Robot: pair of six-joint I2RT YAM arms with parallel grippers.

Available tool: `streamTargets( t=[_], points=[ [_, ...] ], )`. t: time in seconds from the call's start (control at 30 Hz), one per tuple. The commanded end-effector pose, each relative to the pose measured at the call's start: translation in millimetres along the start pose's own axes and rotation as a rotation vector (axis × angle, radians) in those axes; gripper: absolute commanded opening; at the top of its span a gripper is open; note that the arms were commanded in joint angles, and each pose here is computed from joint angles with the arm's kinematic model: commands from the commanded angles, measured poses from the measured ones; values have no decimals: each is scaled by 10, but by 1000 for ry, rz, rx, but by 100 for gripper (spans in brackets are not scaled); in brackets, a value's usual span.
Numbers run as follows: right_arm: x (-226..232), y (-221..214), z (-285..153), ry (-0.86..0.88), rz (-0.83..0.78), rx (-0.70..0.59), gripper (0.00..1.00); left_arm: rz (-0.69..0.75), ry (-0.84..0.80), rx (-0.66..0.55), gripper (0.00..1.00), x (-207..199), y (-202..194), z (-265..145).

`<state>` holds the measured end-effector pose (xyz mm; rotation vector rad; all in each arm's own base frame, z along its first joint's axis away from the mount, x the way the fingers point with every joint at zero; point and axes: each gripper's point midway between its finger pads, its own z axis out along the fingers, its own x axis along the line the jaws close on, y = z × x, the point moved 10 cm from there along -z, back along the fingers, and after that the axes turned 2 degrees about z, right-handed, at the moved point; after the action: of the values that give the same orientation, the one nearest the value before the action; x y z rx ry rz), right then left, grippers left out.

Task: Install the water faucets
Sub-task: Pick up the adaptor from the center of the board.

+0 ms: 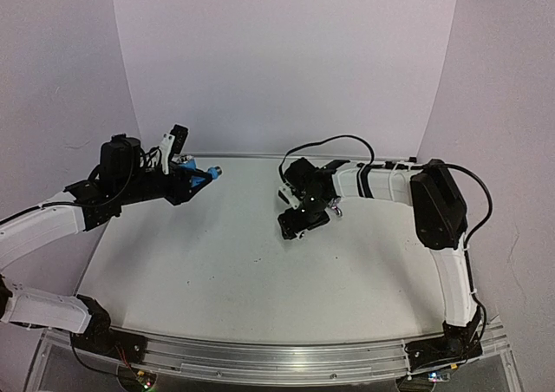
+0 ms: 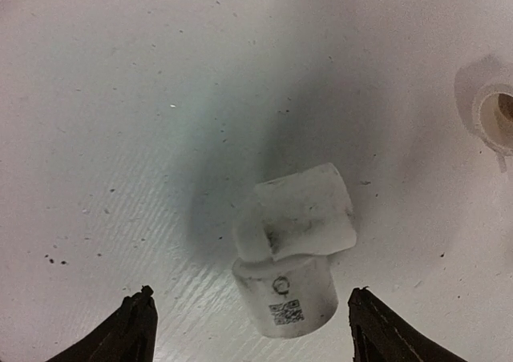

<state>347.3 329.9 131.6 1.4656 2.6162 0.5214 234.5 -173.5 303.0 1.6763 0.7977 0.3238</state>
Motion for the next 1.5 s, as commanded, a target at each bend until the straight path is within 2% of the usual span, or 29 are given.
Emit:
streamTargets(
  t=[0.0,0.23,0.47,0.53,0.63,0.7,0.77,0.9,1.03,1.17,1.27,1.33,1.43,1.47],
  points=[
    [-73,64,-43,-148,-109,22,81,11,-26,-68,0,-33,69,-102],
    [-72,204,100,-186,-253,29,80,-50,-33,-27,0,0,-38,-30],
    [-14,351,190,-147,-275,16,75,-83,-48,-18,0,-5,-64,-28],
    [-7,362,229,-142,-259,28,69,-86,-50,-20,0,-9,-59,-37],
    [15,373,243,-117,-217,42,53,-89,-53,-24,0,-19,-51,-57],
    [14,361,230,-116,-189,44,46,-90,-50,-24,0,-18,-53,-62],
    [26,345,191,-96,-163,44,43,-91,-50,-23,0,-19,-48,-64],
    [27,314,135,-86,-144,43,46,-90,-60,-16,0,-24,-50,-62],
    [30,271,156,-85,-146,36,27,-92,-62,-12,0,-22,-47,-55],
    [72,270,20,-24,-97,-136,13,-92,-62,-20,0,-33,-29,-83],
    [109,197,-181,81,-93,-369,6,-89,-62,-29,0,-43,-17,-110],
    [123,96,-365,184,-95,-655,4,-85,-59,-38,0,-49,0,-132],
    [119,-175,-475,289,-100,-959,4,-84,-57,-48,0,-54,11,-167],
    [104,-267,-417,295,-84,-998,4,-84,-58,-51,0,-60,13,-178]
  ],
)
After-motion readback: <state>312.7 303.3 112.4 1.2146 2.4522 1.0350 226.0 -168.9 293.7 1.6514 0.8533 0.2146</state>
